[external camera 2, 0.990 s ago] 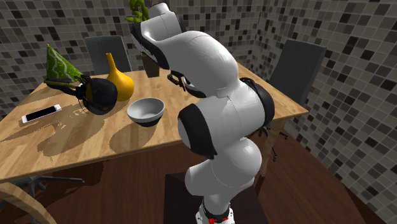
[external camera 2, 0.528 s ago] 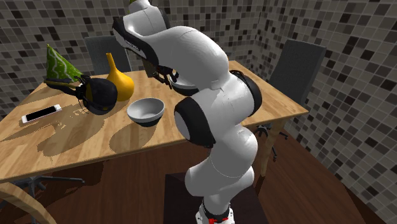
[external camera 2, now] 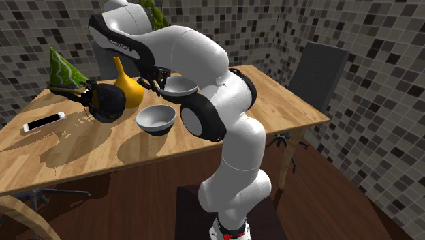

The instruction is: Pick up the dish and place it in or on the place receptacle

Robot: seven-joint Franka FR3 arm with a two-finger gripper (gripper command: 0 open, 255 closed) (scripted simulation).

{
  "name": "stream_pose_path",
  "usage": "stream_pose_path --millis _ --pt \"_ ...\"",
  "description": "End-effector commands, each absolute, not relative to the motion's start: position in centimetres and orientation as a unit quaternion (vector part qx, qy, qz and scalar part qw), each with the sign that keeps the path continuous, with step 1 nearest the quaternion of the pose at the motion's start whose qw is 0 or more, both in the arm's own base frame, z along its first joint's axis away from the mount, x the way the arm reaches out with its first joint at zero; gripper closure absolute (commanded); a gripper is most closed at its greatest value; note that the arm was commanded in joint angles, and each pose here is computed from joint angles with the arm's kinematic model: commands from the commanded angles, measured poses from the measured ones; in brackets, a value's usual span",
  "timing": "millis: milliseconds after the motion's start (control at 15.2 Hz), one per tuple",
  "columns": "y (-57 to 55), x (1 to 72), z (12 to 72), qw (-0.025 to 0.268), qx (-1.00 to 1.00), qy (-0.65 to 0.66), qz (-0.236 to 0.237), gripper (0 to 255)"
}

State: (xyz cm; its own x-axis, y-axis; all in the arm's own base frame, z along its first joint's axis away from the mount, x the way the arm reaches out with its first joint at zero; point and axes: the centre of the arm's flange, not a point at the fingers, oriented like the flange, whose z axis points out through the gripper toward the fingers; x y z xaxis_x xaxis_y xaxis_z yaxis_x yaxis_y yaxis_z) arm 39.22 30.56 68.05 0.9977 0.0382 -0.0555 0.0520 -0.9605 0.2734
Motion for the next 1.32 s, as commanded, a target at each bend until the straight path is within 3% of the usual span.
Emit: stream_pose_path --millis 0,462,1254 --pt "33.2 39.5 68.2 0.138 0.99 0.021 -0.025 255" --pt "43.0 39.9 68.7 0.138 0.99 0.022 -0.025 255" --pt "43.0 39.9 62.4 0.138 0.99 0.022 -0.025 255"
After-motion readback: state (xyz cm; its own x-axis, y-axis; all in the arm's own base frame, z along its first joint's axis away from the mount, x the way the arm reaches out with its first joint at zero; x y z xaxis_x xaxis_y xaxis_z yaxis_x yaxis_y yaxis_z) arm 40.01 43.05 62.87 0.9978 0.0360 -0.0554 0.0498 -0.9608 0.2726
